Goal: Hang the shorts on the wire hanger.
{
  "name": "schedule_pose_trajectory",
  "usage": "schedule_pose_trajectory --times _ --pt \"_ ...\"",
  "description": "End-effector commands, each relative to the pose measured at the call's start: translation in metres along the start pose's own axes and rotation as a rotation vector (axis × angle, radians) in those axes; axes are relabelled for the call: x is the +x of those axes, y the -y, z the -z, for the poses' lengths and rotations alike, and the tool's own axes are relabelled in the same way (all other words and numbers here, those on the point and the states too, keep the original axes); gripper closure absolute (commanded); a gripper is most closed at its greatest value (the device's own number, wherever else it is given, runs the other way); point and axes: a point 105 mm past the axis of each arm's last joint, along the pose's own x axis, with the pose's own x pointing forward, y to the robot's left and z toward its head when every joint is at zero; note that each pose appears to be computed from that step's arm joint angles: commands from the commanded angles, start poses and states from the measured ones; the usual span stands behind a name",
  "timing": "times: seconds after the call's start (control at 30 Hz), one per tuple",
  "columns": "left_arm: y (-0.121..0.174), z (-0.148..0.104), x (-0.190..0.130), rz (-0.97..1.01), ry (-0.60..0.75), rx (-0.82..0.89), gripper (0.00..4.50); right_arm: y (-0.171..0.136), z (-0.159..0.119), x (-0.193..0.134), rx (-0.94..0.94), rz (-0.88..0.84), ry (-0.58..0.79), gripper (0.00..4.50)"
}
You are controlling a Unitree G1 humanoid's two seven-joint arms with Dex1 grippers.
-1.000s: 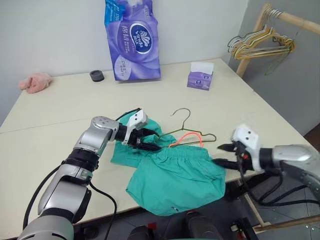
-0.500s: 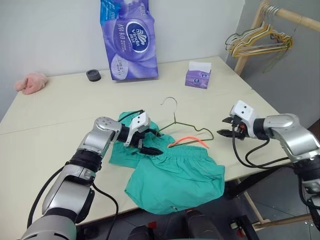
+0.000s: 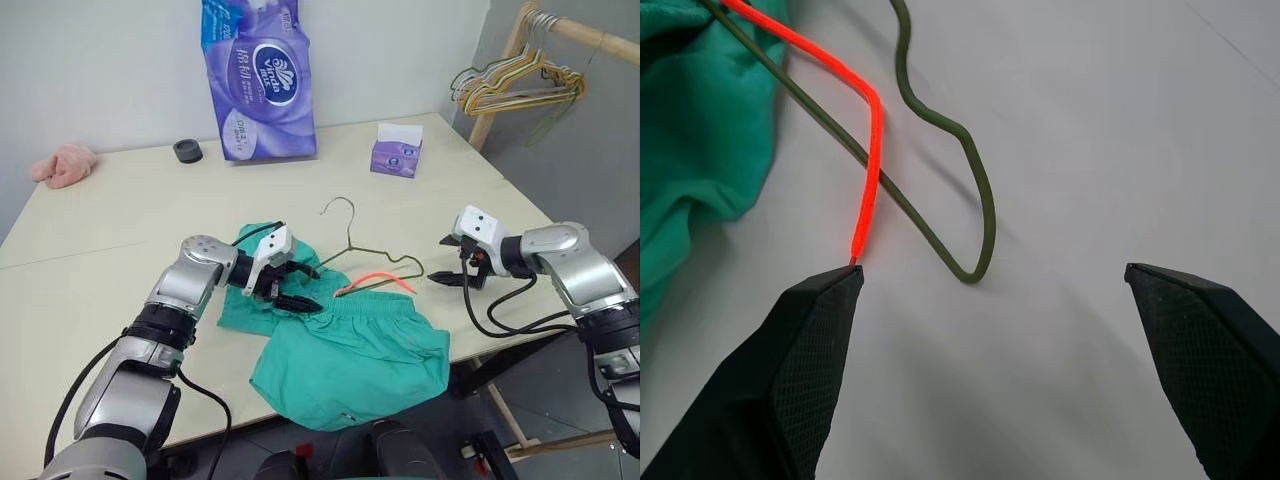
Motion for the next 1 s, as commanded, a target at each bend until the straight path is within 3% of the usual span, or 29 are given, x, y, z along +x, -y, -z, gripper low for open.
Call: schedule_pose_trajectory --times 0.03,0.27,0.3,0.6,0.8,0.9,1.0 --pt "0.005 -0.012 -0.005 0.014 0.029 0.047 2.10 0.011 -0.016 -0.005 -0.046 0.041 0.041 0.00" --pt "0.004 -0.011 -0.005 -0.005 0.026 0.048 4.27 0.009 -0.017 0.009 -0.089 0.024 0.028 0.00" --pt "0.003 -0.011 -0.006 -0.007 0.025 0.047 4.36 0.007 -0.016 0.012 -0.099 0.012 0.020 0.00" --pt "0.002 -0.010 -0.005 -0.022 0.021 0.053 4.49 -0.011 -0.010 0.008 -0.137 -0.132 -0.057 0.00" --pt "-0.002 -0.007 -0.004 -0.072 -0.002 0.119 4.49 0.045 -0.022 -0.039 -0.196 0.147 -0.083 0.00" --pt "-0.007 -0.009 -0.003 -0.111 0.001 0.155 4.49 0.025 -0.035 -0.061 -0.104 0.028 -0.005 0.00" --pt "-0.009 -0.012 -0.002 -0.124 0.008 0.171 4.49 -0.003 -0.027 -0.072 -0.062 -0.090 -0.028 0.00"
